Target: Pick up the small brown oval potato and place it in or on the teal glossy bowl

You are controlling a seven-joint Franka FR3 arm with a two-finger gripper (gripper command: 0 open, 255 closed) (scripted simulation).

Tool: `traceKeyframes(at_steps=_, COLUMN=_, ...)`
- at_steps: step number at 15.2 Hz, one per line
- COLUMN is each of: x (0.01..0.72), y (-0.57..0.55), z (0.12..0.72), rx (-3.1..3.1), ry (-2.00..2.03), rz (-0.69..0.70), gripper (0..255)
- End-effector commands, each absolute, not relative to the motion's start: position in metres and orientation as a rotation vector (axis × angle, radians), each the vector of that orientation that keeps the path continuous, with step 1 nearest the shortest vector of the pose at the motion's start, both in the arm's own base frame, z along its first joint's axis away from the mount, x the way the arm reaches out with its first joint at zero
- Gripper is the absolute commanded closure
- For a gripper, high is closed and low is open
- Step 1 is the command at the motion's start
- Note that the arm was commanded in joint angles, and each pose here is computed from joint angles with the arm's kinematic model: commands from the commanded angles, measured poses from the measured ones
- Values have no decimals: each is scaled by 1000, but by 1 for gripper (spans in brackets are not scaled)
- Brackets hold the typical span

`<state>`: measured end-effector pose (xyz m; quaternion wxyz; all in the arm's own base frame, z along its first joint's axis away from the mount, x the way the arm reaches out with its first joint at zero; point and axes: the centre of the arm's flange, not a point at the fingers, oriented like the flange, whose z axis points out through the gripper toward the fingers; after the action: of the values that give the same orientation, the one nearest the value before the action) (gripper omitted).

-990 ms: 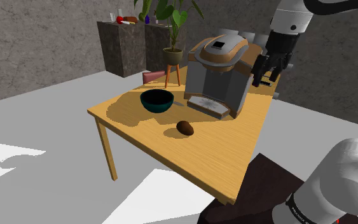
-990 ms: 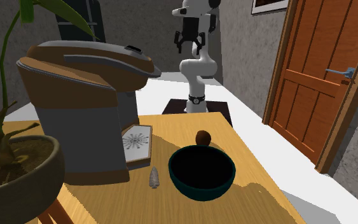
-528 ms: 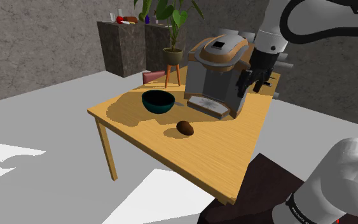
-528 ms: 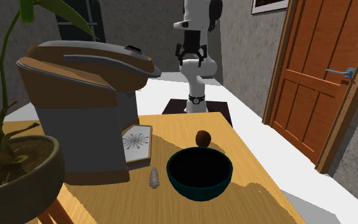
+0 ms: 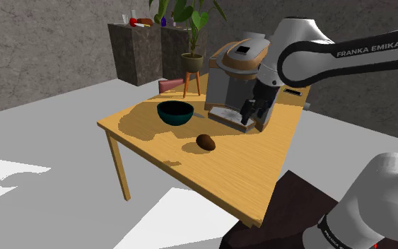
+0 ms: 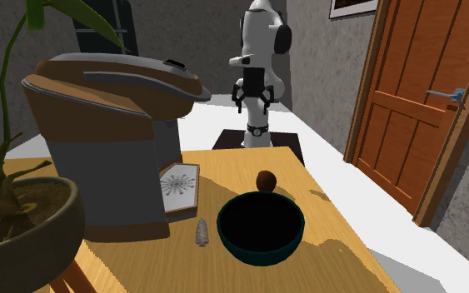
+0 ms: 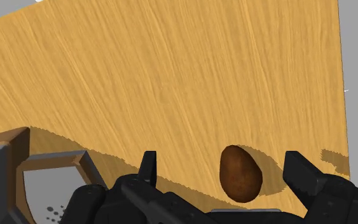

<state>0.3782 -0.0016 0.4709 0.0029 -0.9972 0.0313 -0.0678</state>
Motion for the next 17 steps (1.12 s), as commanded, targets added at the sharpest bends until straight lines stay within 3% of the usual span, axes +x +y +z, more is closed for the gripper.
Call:
traceKeyframes(at_steps=1, x=391, y=2, z=452, rx=-3117, ry=68, rz=-245, gripper=0)
traceKeyframes(at_steps=17, x=490, y=49, z=307, rx=-3036, ry=-140, rz=-423, gripper=0)
